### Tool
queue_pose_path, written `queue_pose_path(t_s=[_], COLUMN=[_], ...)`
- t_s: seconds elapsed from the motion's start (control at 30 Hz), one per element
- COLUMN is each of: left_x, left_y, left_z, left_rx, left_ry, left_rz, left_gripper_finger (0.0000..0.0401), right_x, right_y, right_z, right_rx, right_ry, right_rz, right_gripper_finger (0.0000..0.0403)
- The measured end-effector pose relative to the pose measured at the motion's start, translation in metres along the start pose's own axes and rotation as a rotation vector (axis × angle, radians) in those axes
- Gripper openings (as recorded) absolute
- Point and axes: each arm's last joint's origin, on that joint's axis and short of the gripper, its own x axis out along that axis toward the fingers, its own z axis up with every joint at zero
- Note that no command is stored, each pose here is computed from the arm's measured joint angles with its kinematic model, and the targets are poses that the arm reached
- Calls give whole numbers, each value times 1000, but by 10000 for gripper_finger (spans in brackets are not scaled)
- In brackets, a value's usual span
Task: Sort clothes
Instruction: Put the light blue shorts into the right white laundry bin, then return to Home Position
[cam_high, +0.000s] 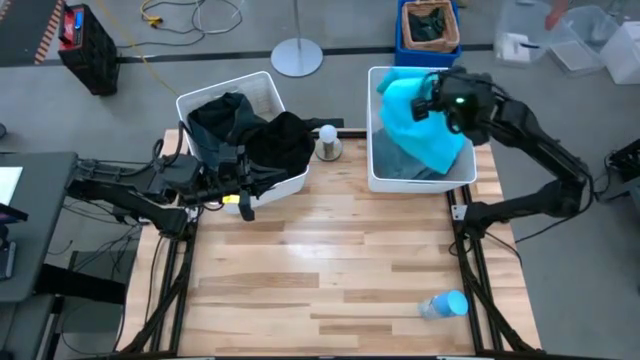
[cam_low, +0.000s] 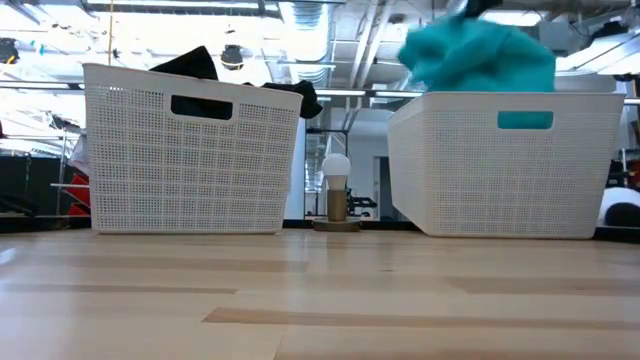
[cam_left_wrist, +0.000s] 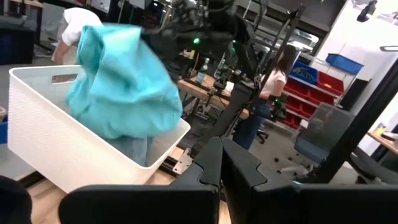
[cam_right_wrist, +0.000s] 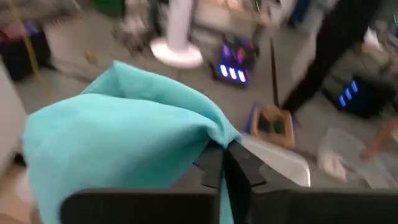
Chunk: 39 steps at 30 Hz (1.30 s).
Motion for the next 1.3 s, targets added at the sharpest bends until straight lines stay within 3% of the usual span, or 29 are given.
queue_pose_path(t_s=[0.17,0.4,0.53,0.63,0.8,0.93,1.03,1.17,1.3], left_x=[0,0,0,-3,-17,-34,-48,-67,-76], left_y=[0,0,1,2,14,20,23,27,31], left_z=[0,-1,-1,2,13,20,25,31,27], left_rx=[-2,3,7,14,32,157,217,266,273], left_ry=[2,13,12,1,0,37,40,60,140], left_rz=[0,3,3,5,35,-5,-26,-89,-139], left_gripper_finger=[0,0,0,0,0,0,0,0,0], right_x=[15,17,9,-2,-29,-60,-80,-101,-112], right_y=[4,-1,-3,-2,1,10,22,40,60], right_z=[-16,-26,-24,-21,-10,2,2,-6,-24], right_rx=[22,50,77,94,151,143,101,6,-9], right_ry=[145,227,219,200,97,-41,-125,-171,-205], right_rz=[-64,-111,-39,77,390,676,830,979,1075], right_gripper_finger=[97,192,228,237,237,226,206,153,73])
